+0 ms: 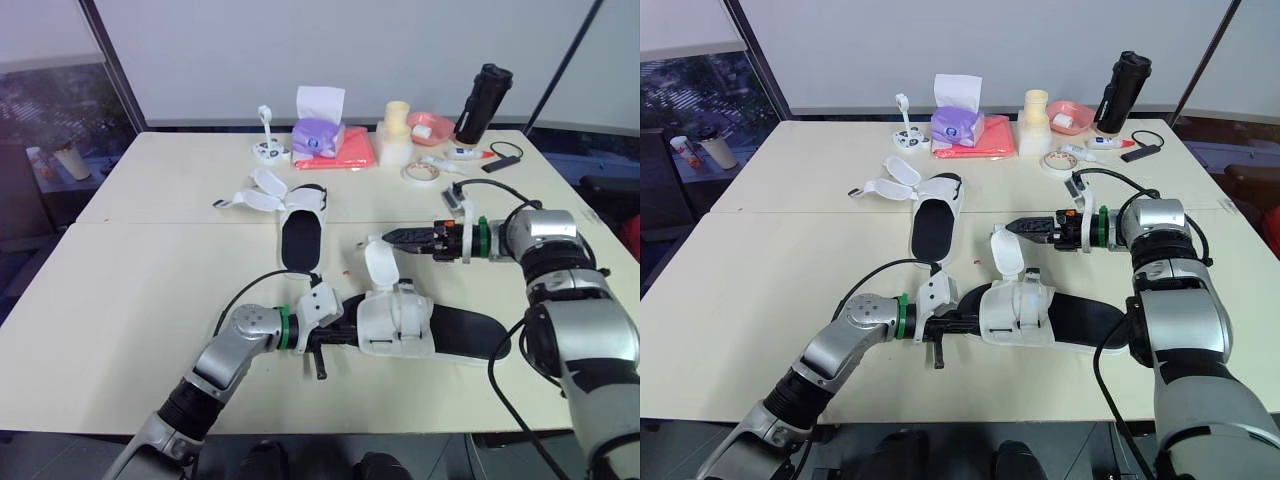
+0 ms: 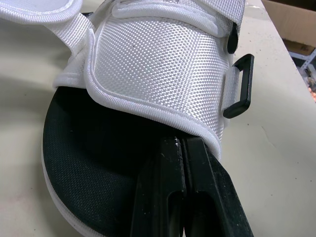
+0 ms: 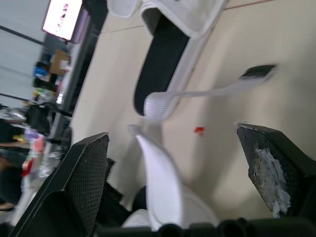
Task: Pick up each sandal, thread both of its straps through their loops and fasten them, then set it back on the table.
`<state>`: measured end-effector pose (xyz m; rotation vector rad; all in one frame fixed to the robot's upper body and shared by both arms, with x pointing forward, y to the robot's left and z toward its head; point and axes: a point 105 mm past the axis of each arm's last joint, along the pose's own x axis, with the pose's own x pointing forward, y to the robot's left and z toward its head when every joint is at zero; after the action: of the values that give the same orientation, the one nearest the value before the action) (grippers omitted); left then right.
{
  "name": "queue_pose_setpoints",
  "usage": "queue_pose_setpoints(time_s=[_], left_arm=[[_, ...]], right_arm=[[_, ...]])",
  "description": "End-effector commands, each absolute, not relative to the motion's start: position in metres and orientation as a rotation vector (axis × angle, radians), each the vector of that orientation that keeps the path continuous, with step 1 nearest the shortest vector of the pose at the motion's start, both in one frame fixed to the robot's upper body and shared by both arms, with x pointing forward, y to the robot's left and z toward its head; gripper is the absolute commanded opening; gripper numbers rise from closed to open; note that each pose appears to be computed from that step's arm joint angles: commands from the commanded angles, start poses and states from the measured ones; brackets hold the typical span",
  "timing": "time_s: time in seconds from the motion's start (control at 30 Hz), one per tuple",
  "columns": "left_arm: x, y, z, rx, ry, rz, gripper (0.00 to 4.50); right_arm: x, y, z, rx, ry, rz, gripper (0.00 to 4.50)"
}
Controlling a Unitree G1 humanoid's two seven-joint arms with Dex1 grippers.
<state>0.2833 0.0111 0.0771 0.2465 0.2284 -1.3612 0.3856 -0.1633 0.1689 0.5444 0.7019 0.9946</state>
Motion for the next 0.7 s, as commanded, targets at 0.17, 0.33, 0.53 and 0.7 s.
queue_pose_setpoints(time_s=[0.17,0.33,0.53,0.7], left_arm=[[0.276,0.025,0.026,0.249,0.459,-1.303,0.00],[0.278,0.026,0.026,0.246,0.454,-1.283,0.00],[0.279,0.029,0.026,0.234,0.456,-1.268,0.00],[0.278,0.029,0.026,0.236,0.459,-1.275,0.00]], right_arm=[[0.398,-0.136,0.186,0.626,0.612,1.026,4.43],[0.412,-0.131,0.183,0.659,0.573,0.932,3.89],[0.418,-0.130,0.181,0.640,0.548,0.900,1.07],[0.420,-0.127,0.184,0.505,0.461,0.961,0.05]])
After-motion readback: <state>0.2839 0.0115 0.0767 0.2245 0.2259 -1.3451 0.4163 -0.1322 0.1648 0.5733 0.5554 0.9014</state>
